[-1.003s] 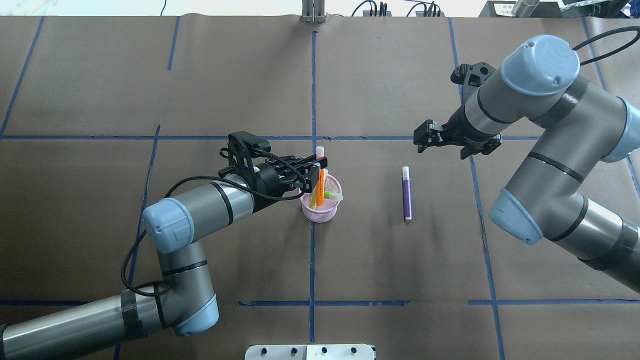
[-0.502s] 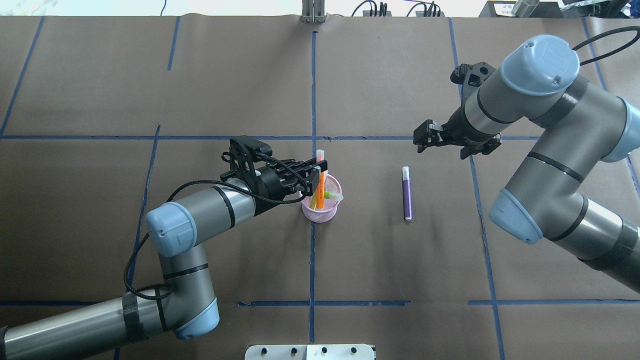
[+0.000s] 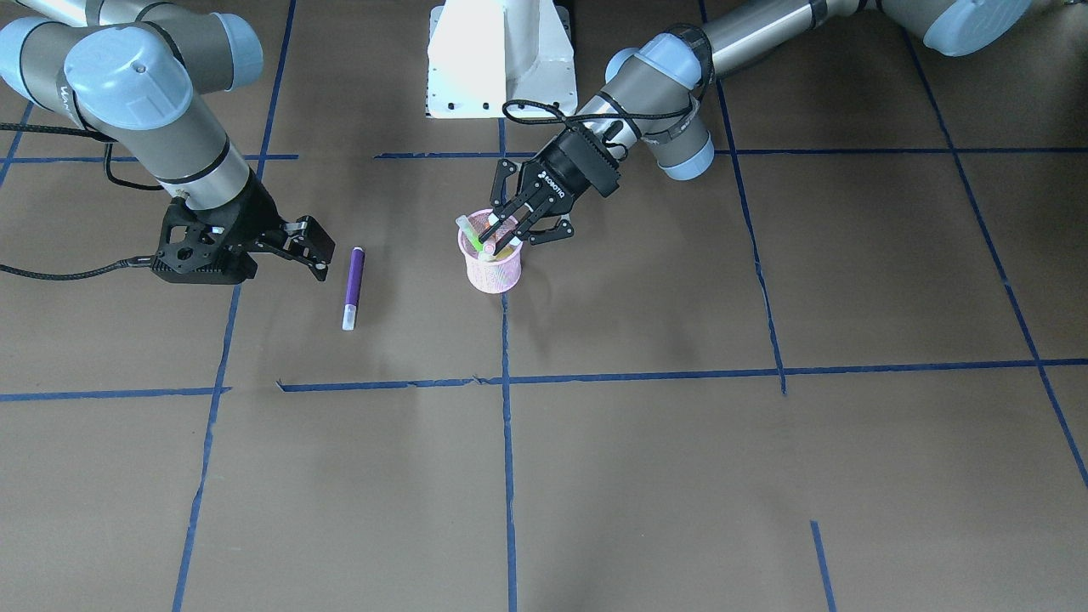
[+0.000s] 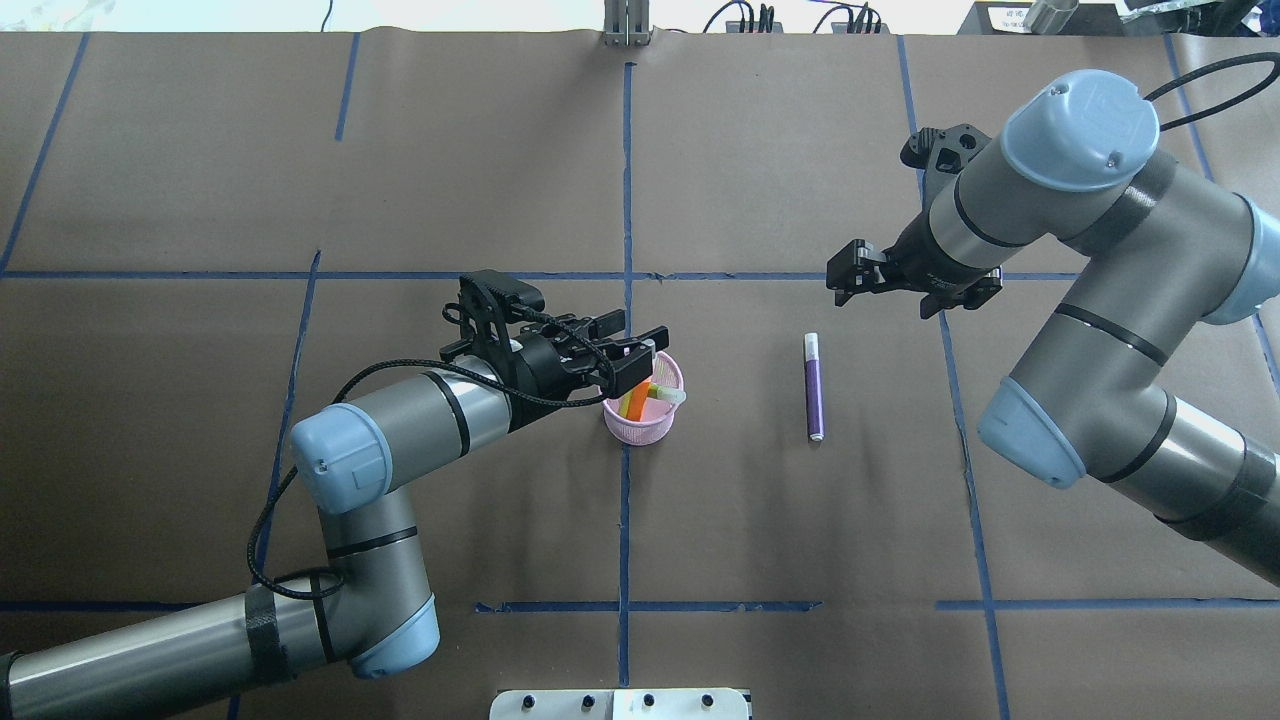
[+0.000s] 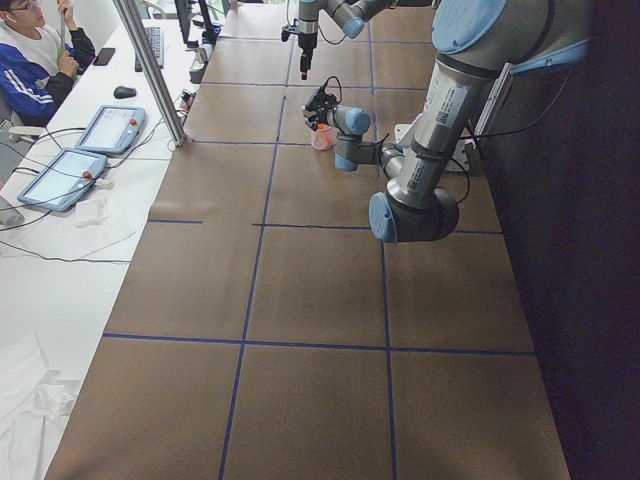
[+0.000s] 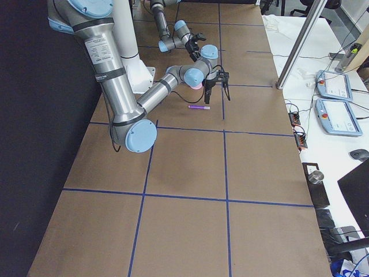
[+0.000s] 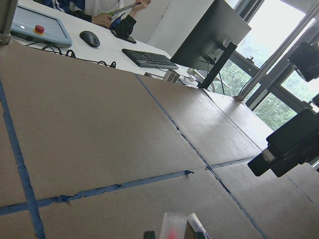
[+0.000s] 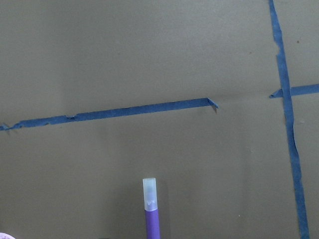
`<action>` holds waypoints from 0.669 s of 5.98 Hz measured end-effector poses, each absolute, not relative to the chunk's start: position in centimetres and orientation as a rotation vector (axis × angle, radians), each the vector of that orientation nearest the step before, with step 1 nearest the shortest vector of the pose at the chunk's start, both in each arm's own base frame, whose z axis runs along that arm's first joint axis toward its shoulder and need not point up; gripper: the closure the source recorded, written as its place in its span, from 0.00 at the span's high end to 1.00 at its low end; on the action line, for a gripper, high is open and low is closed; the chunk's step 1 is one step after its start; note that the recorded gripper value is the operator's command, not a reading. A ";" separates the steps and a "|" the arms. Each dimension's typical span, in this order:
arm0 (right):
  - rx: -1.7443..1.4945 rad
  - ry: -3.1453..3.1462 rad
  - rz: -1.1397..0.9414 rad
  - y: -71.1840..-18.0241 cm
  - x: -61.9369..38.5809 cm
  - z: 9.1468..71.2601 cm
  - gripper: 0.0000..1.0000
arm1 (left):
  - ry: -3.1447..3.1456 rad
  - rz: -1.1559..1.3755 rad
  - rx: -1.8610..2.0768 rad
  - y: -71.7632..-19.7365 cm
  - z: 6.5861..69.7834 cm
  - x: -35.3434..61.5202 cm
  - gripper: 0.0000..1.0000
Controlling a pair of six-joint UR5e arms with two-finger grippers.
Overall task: Collect pens into pen holder
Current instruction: 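Open the left gripper and raise it away from the cup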
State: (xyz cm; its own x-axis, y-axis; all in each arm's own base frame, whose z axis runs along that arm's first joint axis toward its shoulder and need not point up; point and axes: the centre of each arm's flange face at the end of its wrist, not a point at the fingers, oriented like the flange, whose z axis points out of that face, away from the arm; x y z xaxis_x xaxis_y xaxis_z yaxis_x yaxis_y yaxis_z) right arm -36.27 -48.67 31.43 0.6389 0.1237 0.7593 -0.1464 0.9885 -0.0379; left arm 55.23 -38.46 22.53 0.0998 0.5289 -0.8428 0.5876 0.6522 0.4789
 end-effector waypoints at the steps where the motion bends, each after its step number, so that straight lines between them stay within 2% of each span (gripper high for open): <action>1: 0.025 -0.862 0.153 -48.7 -36.4 31.6 1.00 | 1.561 -0.062 0.970 -38.6 21.7 54.3 1.00; 4: -0.009 -0.835 0.156 -49.0 -38.8 33.1 1.00 | 1.525 0.000 0.903 -44.7 19.6 46.8 1.00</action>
State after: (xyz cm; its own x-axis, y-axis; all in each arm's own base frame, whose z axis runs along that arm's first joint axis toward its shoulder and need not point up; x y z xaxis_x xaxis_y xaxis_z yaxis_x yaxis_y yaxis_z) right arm -38.83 -49.00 33.05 0.6607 0.1415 0.7372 -0.1343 0.9885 -0.0693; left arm 46.85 -44.70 19.61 0.1117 0.5261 -0.8431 0.5261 0.6885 0.4993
